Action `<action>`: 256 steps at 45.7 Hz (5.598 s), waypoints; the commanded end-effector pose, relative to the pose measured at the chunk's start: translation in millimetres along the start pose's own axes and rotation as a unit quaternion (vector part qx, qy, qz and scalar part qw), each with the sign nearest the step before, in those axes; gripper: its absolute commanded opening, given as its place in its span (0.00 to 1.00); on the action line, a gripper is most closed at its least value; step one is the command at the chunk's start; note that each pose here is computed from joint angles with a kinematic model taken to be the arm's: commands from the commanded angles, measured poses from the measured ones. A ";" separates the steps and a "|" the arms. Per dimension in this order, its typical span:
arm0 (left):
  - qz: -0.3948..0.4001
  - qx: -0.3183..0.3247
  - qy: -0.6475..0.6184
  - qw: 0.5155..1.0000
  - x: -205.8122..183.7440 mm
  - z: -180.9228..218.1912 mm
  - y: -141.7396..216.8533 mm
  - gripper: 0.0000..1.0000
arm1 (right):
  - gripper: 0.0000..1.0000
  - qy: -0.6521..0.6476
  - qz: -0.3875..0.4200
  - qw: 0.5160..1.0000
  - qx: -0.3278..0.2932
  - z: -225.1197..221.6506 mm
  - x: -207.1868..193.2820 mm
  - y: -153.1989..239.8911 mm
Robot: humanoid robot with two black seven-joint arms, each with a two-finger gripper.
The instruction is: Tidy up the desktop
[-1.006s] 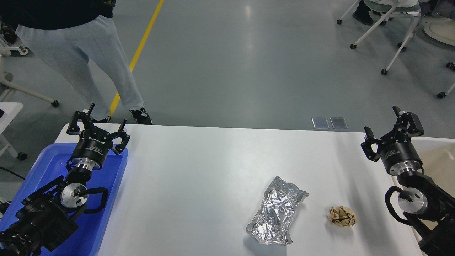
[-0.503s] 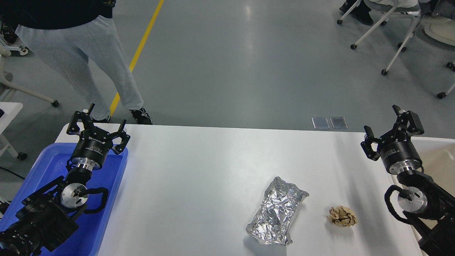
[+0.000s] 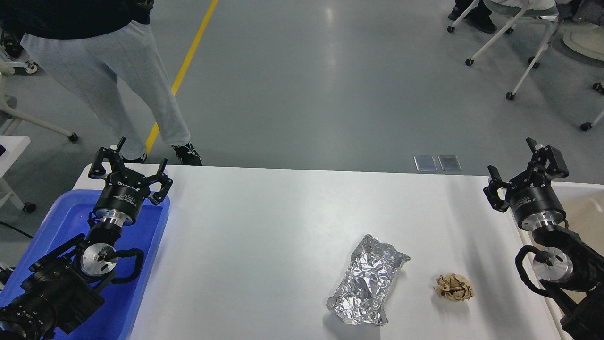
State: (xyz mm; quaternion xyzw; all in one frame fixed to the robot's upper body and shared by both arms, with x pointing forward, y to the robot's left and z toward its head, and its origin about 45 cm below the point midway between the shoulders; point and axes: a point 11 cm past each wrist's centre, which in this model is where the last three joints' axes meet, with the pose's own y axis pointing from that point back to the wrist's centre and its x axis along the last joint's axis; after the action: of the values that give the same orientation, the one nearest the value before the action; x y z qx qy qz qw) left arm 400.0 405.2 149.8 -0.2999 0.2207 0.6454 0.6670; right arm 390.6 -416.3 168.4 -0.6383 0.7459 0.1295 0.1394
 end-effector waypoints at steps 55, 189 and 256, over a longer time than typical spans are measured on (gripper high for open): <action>-0.001 0.000 0.000 1.000 -0.7 0.2 -0.6 1.00 | 1.00 0.445 -0.353 0.803 -0.180 -11.3 -115.8 53.9; -0.002 0.000 0.000 1.000 -0.9 1.1 -1.1 1.00 | 0.00 0.692 -0.462 0.440 -0.337 130.8 -120.0 66.7; -0.001 0.000 0.000 1.000 -0.4 0.8 -0.6 1.00 | 0.00 0.740 -0.362 0.505 -0.258 -159.0 -146.1 10.2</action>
State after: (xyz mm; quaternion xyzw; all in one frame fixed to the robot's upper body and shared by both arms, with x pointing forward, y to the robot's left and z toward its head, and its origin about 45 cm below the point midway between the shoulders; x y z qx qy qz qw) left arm 400.4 405.5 150.7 -0.3000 0.2203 0.6446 0.6678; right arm 399.0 -293.8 369.3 -0.7274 0.1598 -0.2957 -0.5982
